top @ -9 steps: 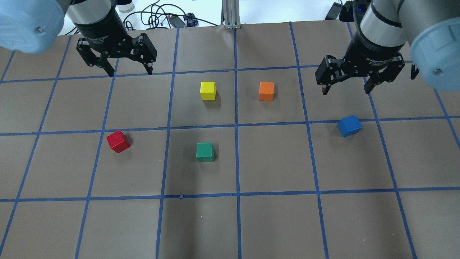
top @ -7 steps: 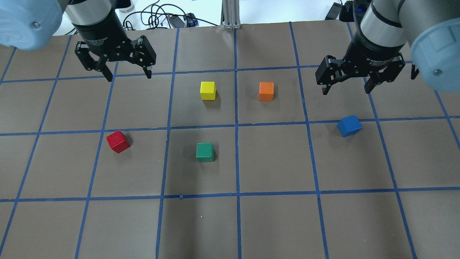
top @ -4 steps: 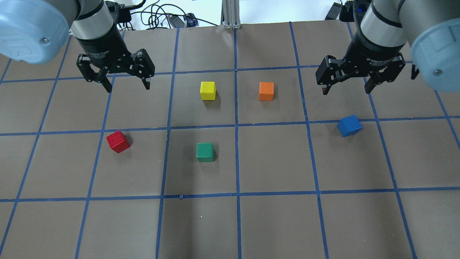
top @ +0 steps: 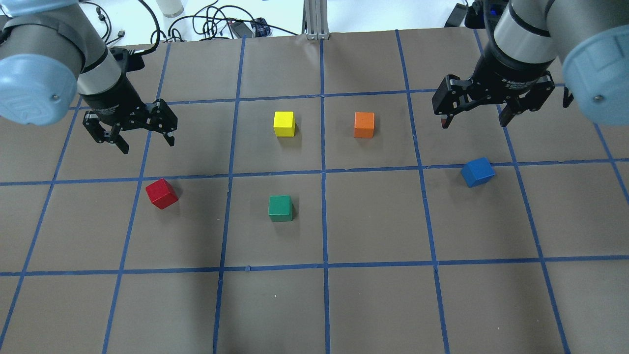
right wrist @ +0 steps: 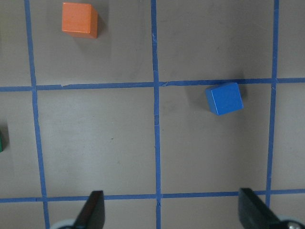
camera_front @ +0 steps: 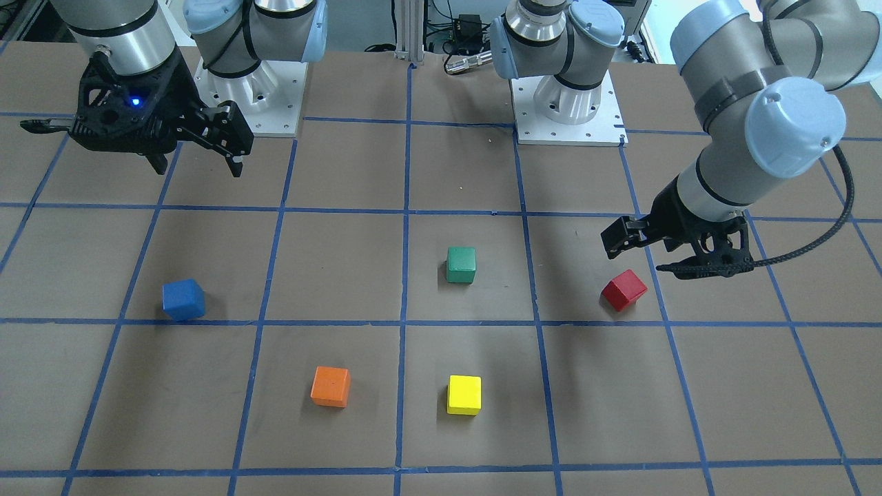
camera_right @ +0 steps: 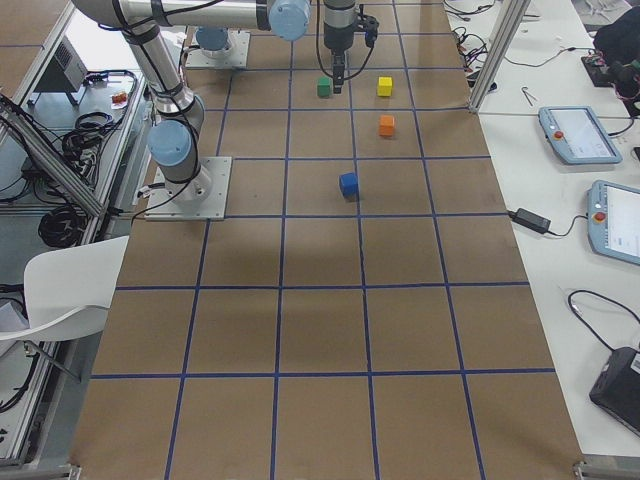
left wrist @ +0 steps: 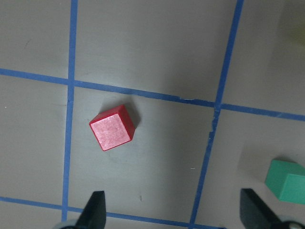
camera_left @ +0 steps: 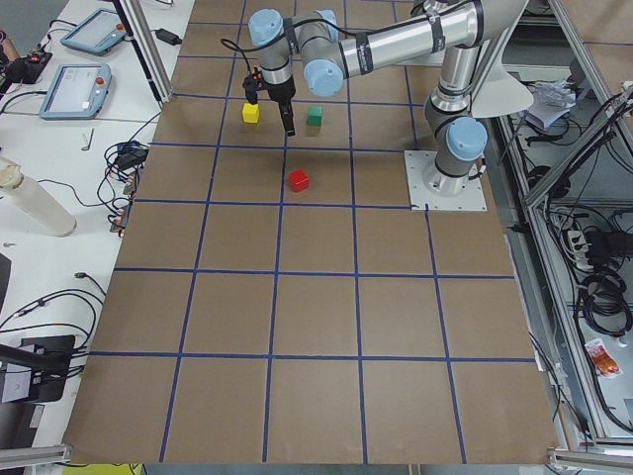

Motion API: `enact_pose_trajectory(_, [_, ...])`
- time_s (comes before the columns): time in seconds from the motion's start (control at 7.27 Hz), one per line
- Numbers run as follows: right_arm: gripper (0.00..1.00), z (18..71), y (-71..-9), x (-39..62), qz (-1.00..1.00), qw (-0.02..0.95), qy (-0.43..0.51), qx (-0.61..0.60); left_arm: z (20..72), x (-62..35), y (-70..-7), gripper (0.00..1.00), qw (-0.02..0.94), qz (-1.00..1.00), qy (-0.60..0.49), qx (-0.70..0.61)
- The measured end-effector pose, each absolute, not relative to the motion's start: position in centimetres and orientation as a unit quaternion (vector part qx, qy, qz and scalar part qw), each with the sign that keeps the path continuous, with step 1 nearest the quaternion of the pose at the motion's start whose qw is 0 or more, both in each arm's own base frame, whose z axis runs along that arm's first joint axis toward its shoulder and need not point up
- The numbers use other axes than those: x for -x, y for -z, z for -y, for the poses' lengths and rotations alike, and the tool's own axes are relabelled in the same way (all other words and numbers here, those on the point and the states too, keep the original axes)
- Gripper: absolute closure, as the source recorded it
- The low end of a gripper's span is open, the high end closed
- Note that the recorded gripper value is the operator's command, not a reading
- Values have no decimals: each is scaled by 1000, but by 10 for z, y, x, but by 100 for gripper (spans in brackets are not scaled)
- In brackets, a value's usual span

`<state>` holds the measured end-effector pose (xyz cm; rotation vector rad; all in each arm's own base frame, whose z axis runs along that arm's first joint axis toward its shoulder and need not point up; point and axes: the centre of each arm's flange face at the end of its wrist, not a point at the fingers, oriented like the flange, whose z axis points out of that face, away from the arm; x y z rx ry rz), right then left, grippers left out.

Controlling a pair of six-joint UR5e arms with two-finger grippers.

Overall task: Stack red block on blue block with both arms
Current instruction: 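Lower the left gripper onto the red cube nearest it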

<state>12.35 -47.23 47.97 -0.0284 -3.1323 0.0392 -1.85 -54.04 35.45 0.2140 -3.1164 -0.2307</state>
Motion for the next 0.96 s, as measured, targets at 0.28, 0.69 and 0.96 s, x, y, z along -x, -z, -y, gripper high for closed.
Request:
enact_pose_trajectory(0.28, [0, 473, -479, -123, 1000, 5, -12, 9, 526, -14, -286, 0, 8, 995, 67, -75])
enact_pose_trajectory(0.69, [0, 473, -479, -123, 1000, 5, -12, 9, 520, -24, -210, 62, 6, 995, 59, -85])
enact_pose_trajectory(0.96, [0, 473, -479, -123, 1000, 5, -12, 9, 523, -26, -197, 100, 3, 995, 52, -83])
